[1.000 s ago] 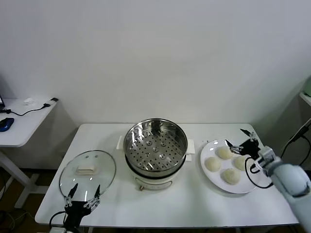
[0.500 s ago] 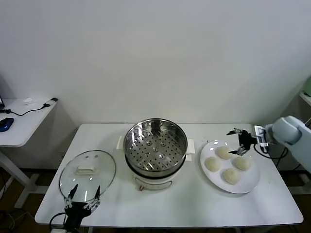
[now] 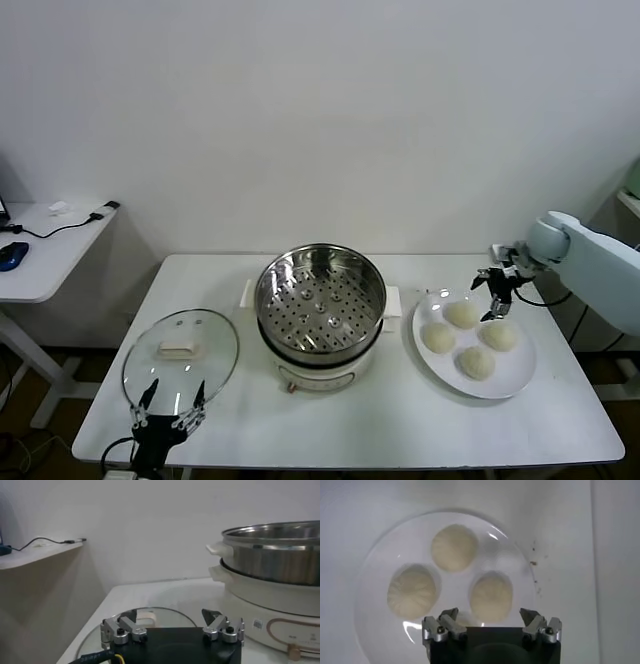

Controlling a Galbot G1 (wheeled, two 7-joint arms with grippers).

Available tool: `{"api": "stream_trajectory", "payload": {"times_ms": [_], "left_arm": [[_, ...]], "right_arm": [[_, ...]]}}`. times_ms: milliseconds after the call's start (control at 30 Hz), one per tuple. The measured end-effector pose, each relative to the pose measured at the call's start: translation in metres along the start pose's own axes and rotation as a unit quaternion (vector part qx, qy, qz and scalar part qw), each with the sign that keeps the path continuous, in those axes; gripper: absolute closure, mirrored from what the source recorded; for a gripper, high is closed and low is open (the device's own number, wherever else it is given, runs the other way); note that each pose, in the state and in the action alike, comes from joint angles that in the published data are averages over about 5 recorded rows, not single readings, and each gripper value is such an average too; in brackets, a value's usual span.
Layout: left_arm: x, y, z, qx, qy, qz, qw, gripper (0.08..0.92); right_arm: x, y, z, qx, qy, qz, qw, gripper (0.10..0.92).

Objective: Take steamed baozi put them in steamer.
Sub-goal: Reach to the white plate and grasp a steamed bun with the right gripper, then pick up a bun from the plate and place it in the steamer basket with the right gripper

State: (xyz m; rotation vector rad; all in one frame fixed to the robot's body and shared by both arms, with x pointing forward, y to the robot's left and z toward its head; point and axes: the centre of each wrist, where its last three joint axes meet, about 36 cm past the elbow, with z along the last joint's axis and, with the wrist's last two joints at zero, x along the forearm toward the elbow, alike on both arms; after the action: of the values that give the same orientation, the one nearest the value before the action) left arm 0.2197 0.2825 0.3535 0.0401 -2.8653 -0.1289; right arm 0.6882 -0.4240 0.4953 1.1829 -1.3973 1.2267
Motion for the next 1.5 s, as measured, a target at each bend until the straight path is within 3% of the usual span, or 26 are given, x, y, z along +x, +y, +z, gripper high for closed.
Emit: {"api": "stream_trajectory", "payload": {"times_ms": [533, 900, 1033, 1167, 1367, 1500], "left_arm": [[0.002, -0.005, 0.001, 0.000, -0.002, 0.006, 1.000, 0.177], [0.003, -0.006, -0.002, -0.003, -0.005, 0.006, 1.000, 0.177], [0.004, -0.005, -0.001, -0.004, -0.004, 0.004, 1.000, 0.177], [0.004, -0.004, -0.002, -0.006, -0.005, 0.005, 1.000, 0.177], [0.003, -0.007, -0.002, -0.006, -0.007, 0.009, 1.000, 0.177], [0.002, -0.007, -0.002, -0.007, -0.008, 0.011, 1.000, 0.177]], "right_arm": [[-0.046, -0.005, -0.018, -0.030, 0.027, 0.006, 0.999, 0.209], [-0.037, -0.009, -0.020, -0.031, 0.023, 0.006, 0.999, 0.489], [-0.006, -0.019, -0.027, -0.013, 0.009, 0.013, 1.000, 0.533], [0.055, -0.038, -0.053, 0.033, -0.011, 0.034, 0.999, 0.538], [0.168, -0.053, -0.134, 0.155, -0.046, 0.073, 0.984, 0.539], [0.214, -0.037, -0.211, 0.269, -0.069, 0.082, 0.957, 0.538]]}}
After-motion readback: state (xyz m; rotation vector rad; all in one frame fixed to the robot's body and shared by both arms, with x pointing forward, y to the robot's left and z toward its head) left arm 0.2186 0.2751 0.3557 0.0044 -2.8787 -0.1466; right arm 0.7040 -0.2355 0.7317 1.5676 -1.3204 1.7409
